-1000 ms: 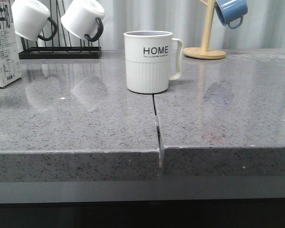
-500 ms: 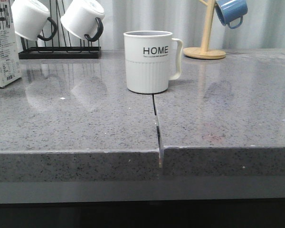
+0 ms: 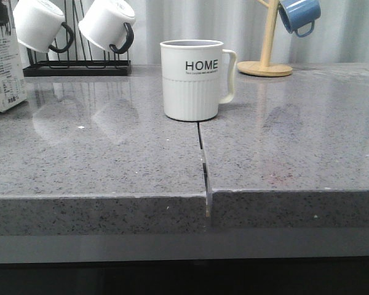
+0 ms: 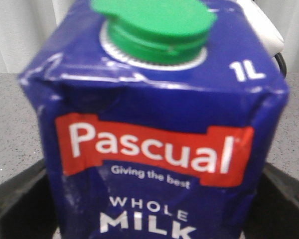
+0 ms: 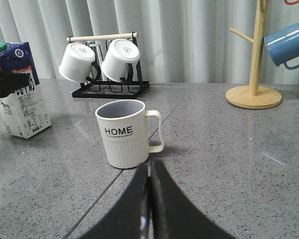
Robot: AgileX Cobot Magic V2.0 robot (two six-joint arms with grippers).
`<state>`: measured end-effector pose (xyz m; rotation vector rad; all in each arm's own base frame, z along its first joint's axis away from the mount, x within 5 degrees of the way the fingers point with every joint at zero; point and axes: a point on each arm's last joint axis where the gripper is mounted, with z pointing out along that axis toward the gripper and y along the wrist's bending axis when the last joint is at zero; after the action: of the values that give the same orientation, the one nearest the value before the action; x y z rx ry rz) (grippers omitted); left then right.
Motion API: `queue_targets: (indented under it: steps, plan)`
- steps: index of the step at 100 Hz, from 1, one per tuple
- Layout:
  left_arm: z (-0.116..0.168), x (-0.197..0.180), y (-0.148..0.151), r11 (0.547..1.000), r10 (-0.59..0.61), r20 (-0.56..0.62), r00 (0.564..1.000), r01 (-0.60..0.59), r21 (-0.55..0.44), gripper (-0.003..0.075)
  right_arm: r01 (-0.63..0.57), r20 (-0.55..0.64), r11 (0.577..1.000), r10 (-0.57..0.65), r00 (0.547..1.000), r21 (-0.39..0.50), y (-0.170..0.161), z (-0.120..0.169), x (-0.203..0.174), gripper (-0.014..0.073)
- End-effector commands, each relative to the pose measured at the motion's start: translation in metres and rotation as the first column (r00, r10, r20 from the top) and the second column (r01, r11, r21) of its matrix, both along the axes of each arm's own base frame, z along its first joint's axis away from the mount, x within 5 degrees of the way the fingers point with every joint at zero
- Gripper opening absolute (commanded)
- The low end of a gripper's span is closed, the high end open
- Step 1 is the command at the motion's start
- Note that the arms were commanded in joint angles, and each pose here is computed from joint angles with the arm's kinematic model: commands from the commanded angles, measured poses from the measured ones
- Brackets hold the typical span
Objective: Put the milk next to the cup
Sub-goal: 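Carry the milk carton with the left gripper beside the mug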
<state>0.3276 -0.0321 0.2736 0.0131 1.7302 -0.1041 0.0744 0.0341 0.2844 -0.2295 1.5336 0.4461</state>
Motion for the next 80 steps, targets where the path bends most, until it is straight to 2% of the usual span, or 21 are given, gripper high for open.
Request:
queue_targets:
  steps: [1, 13, 20, 38, 46, 58, 80]
  plan:
    - [0.029, 0.0, -0.001, 0.999, 0.007, 0.153, 0.988, -0.002, -0.033, 0.0419, 0.007, 0.087, 1.0, -0.009, 0.996, 0.026, -0.001, 0.014, 0.0, -0.007]
    - [0.029, 0.0, -0.001, 0.999, 0.007, 0.153, 0.988, -0.002, -0.033, 0.0275, 0.007, 0.087, 1.0, -0.009, 0.996, 0.026, -0.001, 0.014, 0.0, -0.007]
    - [0.029, 0.0, -0.001, 1.0, 0.006, 0.154, 0.988, -0.002, -0.025, 0.0227, 0.007, 0.087, 1.0, -0.009, 0.996, 0.026, -0.001, 0.014, 0.0, -0.007]
    - [0.037, -0.006, -0.009, 0.999, 0.006, 0.171, 0.985, 0.002, -0.046, 0.0222, 0.007, 0.087, 1.0, -0.009, 0.996, 0.026, -0.001, 0.014, 0.0, -0.007]
    - [0.042, -0.011, -0.018, 1.0, 0.015, 0.18, 0.984, -0.011, -0.024, 0.0222, 0.007, 0.087, 1.0, -0.009, 0.996, 0.026, -0.001, 0.014, 0.0, -0.007]
    - [0.048, -0.021, -0.038, 1.0, 0.019, 0.181, 0.983, -0.02, 0.007, 0.0222, 0.007, 0.087, 1.0, -0.009, 0.996, 0.026, -0.001, 0.014, 0.0, -0.007]
    - [0.052, -0.039, -0.078, 0.999, 0.021, 0.18, 0.983, -0.015, -0.034, 0.0222, 0.007, 0.087, 1.0, -0.009, 0.996, 0.026, -0.001, 0.014, 0.0, -0.007]
